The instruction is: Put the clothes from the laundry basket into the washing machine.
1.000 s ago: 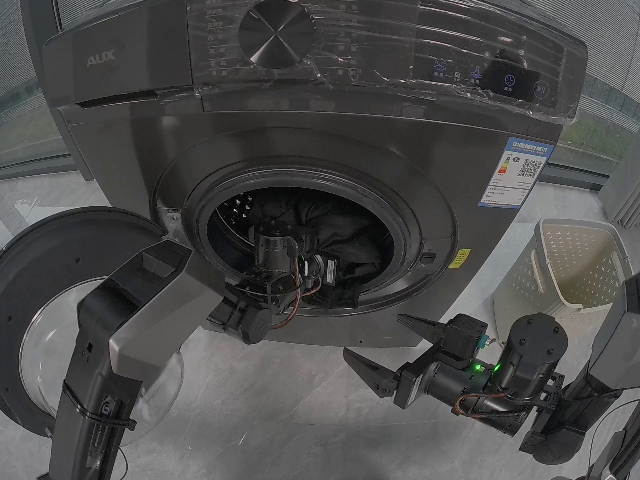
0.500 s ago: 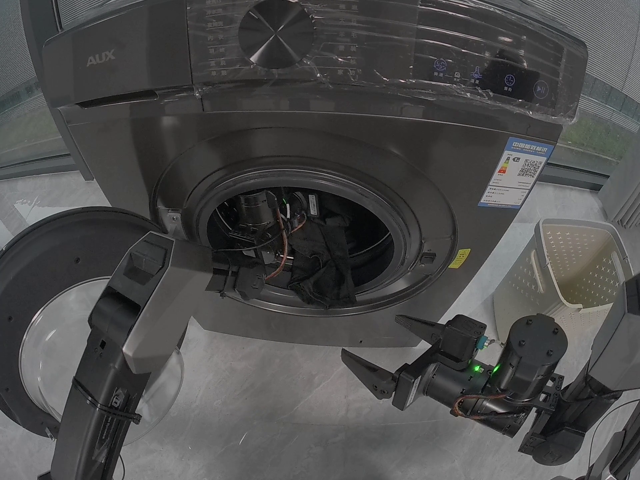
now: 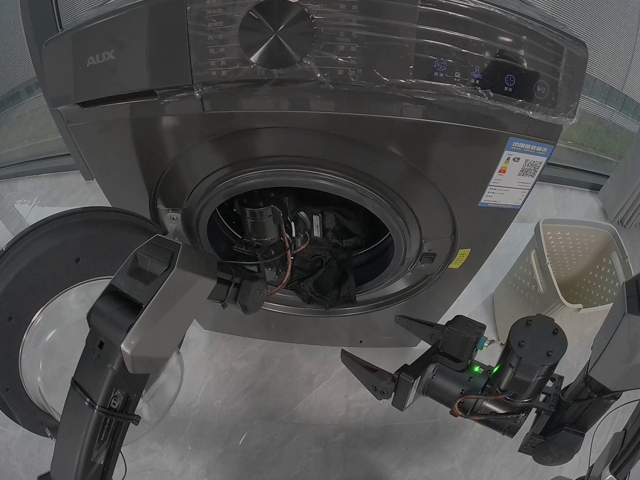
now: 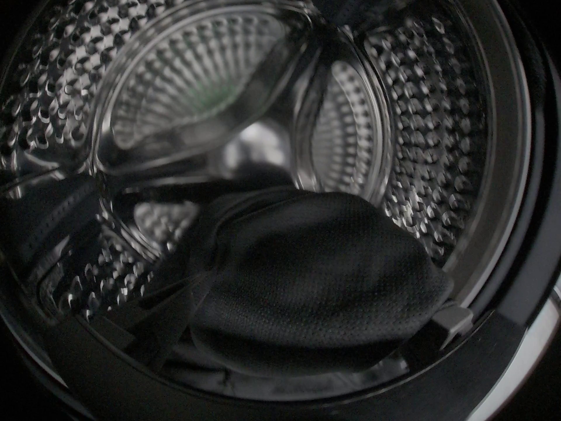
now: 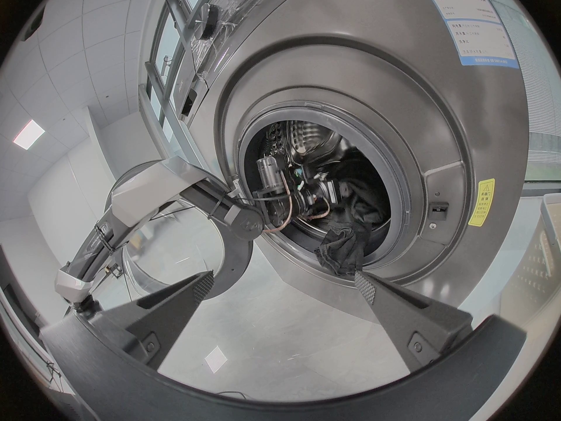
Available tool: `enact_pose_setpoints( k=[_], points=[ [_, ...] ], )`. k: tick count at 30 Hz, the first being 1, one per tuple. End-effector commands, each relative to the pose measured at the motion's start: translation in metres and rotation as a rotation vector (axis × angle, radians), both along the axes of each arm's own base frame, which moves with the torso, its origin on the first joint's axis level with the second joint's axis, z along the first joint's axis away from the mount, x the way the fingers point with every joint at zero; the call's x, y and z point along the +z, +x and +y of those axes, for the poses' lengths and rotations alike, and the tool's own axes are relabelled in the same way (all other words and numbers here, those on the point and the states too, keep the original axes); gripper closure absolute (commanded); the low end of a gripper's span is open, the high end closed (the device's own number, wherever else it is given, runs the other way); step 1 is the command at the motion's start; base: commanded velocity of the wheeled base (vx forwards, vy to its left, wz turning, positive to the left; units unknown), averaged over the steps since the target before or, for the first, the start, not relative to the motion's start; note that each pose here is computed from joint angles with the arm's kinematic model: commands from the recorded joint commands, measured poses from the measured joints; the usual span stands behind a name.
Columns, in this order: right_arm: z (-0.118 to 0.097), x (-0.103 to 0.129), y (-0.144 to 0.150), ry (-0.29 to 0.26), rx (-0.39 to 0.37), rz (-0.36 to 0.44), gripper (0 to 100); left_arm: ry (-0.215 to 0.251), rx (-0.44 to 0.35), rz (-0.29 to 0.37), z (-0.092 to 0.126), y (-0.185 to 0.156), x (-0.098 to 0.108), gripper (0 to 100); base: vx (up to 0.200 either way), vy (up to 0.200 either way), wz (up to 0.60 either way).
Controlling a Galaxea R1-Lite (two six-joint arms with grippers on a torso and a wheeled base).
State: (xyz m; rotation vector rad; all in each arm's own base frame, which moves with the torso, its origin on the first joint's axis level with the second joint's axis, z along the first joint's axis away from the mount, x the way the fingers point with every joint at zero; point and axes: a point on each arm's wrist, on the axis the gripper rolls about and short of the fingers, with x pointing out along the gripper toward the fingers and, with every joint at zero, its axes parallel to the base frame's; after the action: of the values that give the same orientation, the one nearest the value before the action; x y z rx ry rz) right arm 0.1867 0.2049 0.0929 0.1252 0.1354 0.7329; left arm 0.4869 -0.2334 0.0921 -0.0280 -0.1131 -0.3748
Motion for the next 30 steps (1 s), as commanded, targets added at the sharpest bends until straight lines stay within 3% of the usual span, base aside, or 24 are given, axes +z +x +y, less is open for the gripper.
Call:
enact_pose_setpoints(
  k=[1,11,19,20,28,30],
  points=[
    [0.000,0.000,0.000,0.000,0.001,-0.002,0,0.078,-0.118,0.115,-0.011,-0.044,-0.001,0,0.000,0.000,0.00],
    [0.000,0.000,0.000,0.001,0.001,-0.003,0,0.120,-0.169,0.195,-0.018,-0.055,-0.033,0,0.000,0.000,0.00],
    [0.000,0.000,0.000,0.001,0.001,-0.003,0,0.158,-0.167,0.226,-0.018,-0.052,-0.059,0,0.000,0.000,0.00],
    [0.000,0.000,0.000,0.001,0.001,-0.003,0,0.160,-0.167,0.230,-0.018,-0.052,-0.062,100,0.000,0.000,0.00],
    [0.001,0.001,0.001,0.005,0.001,-0.006,0,0.156,-0.170,0.228,-0.020,-0.051,-0.067,100,0.000,0.000,0.00],
    [0.001,0.001,0.001,0.005,0.001,-0.006,0,0.142,-0.166,0.203,-0.020,-0.049,-0.062,100,0.000,0.000,0.00]
  ],
)
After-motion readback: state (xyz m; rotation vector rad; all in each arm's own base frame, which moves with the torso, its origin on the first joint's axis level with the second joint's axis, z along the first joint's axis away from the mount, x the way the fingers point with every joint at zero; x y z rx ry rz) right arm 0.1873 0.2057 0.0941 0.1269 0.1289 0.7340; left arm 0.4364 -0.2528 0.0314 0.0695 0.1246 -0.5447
